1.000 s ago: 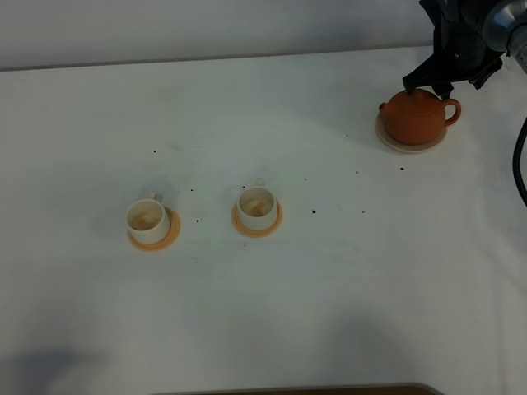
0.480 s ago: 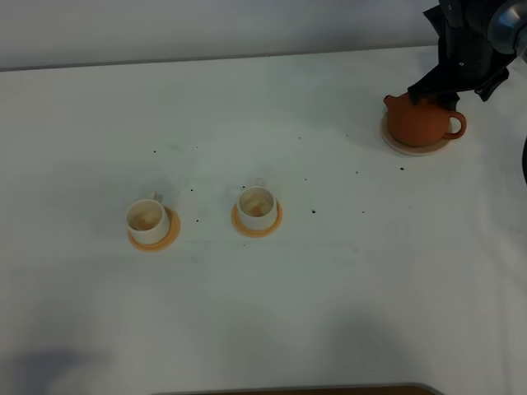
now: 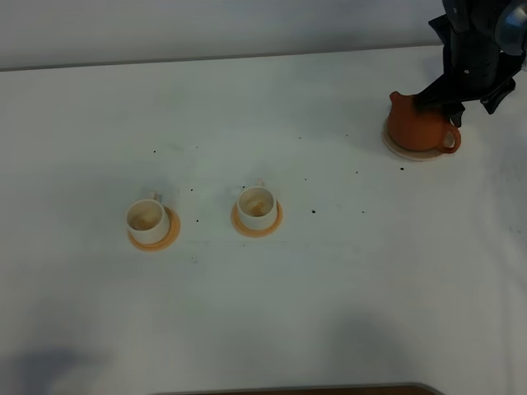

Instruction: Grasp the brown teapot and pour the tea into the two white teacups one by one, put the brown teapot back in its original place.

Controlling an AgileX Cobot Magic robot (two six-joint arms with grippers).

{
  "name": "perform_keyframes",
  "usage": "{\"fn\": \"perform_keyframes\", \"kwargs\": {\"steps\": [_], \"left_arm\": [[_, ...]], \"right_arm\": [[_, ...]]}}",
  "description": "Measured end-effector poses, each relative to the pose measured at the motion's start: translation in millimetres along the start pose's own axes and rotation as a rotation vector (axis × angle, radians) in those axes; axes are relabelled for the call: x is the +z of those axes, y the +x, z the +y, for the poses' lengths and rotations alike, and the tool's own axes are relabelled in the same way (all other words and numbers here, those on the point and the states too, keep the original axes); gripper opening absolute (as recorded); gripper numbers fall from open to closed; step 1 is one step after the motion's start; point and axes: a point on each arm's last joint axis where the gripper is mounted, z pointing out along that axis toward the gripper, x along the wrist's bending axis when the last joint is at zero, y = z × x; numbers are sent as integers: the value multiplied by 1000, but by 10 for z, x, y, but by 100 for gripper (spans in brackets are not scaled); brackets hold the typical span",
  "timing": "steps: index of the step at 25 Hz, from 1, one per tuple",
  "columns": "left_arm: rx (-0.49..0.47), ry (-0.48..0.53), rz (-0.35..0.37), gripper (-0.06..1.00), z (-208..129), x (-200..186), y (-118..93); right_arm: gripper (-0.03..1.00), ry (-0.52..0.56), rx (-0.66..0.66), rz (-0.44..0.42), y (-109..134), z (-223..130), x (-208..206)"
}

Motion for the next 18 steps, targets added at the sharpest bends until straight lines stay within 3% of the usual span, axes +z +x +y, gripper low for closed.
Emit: {"fn": "perform_keyframes", "kwargs": {"steps": [18], "left_arm": [[-1, 0, 0, 37, 0, 0, 0]], "right_arm": [[50, 102, 26, 85, 74, -223, 92]]}}
